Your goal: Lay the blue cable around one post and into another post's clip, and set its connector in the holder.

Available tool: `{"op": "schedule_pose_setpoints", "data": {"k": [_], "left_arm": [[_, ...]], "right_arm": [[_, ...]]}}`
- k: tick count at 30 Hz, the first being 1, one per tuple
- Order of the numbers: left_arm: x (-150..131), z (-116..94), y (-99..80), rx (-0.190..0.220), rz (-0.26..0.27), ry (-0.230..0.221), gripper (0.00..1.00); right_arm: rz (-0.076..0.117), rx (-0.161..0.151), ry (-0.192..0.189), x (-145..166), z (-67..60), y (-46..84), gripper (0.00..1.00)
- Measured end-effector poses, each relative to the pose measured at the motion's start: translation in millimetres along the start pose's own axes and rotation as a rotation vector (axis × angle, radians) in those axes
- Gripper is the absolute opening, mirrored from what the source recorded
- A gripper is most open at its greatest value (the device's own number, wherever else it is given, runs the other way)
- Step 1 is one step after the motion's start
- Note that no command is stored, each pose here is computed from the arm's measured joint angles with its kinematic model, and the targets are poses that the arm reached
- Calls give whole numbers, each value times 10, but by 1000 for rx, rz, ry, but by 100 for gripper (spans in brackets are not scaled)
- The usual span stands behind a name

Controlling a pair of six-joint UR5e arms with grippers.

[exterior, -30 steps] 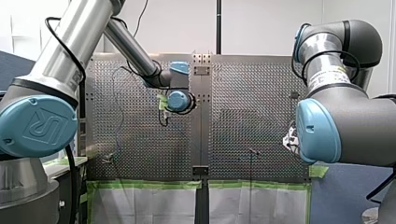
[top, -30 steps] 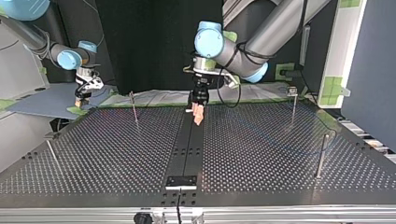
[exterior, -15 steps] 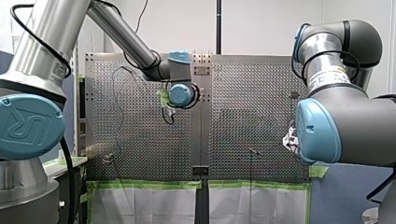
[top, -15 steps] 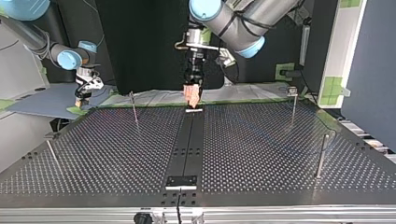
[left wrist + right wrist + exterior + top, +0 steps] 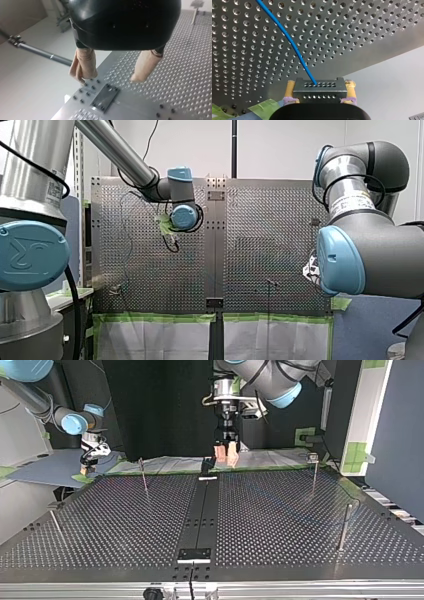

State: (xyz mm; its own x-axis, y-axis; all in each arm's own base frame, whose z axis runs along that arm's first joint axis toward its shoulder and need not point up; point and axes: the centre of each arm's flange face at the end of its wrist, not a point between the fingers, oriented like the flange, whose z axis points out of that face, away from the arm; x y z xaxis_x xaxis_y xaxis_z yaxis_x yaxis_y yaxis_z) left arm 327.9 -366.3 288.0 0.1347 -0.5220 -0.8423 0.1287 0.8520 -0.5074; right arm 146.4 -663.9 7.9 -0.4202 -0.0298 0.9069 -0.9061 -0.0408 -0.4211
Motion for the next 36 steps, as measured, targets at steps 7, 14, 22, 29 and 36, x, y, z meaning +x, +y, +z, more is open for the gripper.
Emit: {"op": "schedule_pose_setpoints", "data": {"k": [7,14,22,29,36], "left_arm": [[-195,-88,227,-72,-62,-50,100],[-375,-222,449,-125,-127,-92,100],[-539,-421,633,-129,-171,-116,100],[-660,-538,729,-95,-220,-150,100],[-719,-641,918,-86,-263,-184,100]], "right_arm": [[4,-1,-1,0,-1,3,0],[12,1,2,2,2,0,0],[15,9,-3,-5,1,-7,0],[14,9,-6,-6,-2,-9,0],[14,9,-7,-7,-2,-10,0]]}}
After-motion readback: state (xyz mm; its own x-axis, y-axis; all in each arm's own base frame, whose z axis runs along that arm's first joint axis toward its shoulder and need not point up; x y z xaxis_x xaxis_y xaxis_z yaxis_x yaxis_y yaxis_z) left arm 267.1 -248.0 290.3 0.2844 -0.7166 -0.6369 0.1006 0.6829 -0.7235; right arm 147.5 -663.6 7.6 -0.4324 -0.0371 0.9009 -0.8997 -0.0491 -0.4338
